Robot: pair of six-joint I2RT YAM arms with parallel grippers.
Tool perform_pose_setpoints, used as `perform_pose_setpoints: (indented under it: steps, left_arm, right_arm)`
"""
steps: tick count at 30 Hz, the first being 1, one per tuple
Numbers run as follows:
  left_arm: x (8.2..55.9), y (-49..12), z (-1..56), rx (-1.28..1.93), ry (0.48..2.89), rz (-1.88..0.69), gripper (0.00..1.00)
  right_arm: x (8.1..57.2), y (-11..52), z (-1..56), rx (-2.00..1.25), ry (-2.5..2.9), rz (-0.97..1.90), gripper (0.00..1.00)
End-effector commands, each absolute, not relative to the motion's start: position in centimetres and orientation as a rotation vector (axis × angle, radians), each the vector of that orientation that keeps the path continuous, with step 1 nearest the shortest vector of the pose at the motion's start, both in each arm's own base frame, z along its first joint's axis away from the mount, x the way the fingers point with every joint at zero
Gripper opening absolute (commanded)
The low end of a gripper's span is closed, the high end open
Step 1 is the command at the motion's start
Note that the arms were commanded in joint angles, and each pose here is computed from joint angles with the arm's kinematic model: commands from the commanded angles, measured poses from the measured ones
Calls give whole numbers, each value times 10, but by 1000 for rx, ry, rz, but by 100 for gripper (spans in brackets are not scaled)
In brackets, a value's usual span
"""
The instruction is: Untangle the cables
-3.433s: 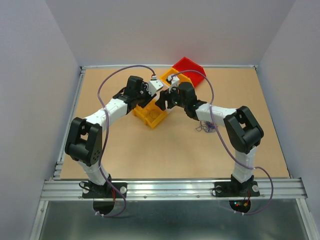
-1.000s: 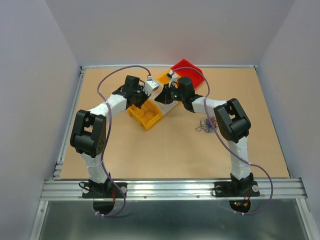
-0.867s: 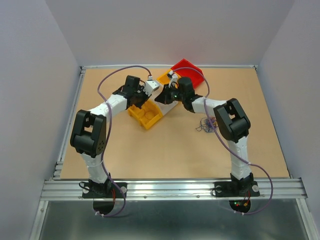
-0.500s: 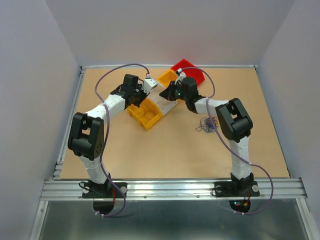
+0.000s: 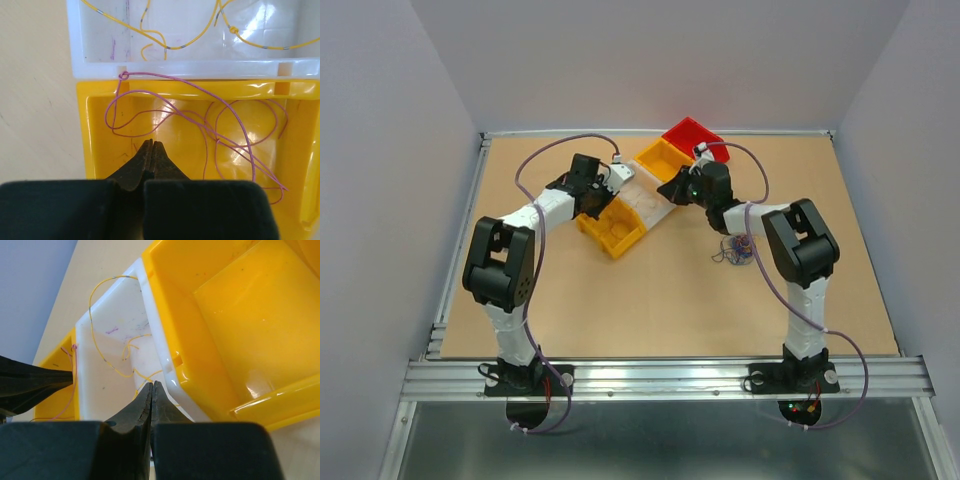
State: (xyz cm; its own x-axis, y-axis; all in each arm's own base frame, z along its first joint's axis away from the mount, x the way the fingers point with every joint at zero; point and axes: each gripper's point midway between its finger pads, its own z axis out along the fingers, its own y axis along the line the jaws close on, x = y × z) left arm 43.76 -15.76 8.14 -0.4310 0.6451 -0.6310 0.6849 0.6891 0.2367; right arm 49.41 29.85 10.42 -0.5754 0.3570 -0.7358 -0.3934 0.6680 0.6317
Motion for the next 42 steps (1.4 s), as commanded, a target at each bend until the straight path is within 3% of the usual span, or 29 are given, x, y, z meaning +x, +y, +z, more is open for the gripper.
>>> perform_pose_setpoints:
  steps: [1,10,16,24,32,37,42]
  left_arm:
    - [449,-155,86,986,2174,-40,0]
    - [455,-148,60,982,2243,13,0]
    - [456,-150,90,942,2167,1,0]
    - [444,-153,134,907,2063,-43,29]
    - [432,-161,160,920,1984,-110,45]
    - [405,-189,169,1048,1925,-275,56]
    - [397,-199,158,1096,1950,-259,63]
  right_arm:
    - [488,304,144,-140,1823,996,1]
    - [487,330,108,-265,1956,722,1]
    - [495,329,84,-274,2013,641,2]
    - [497,330,87,-268,2006,641,6]
    - [492,330,97,-255,1978,669,17]
    - [491,329,99,-251,1968,673,18]
    - [492,332,99,-253,1969,689,18]
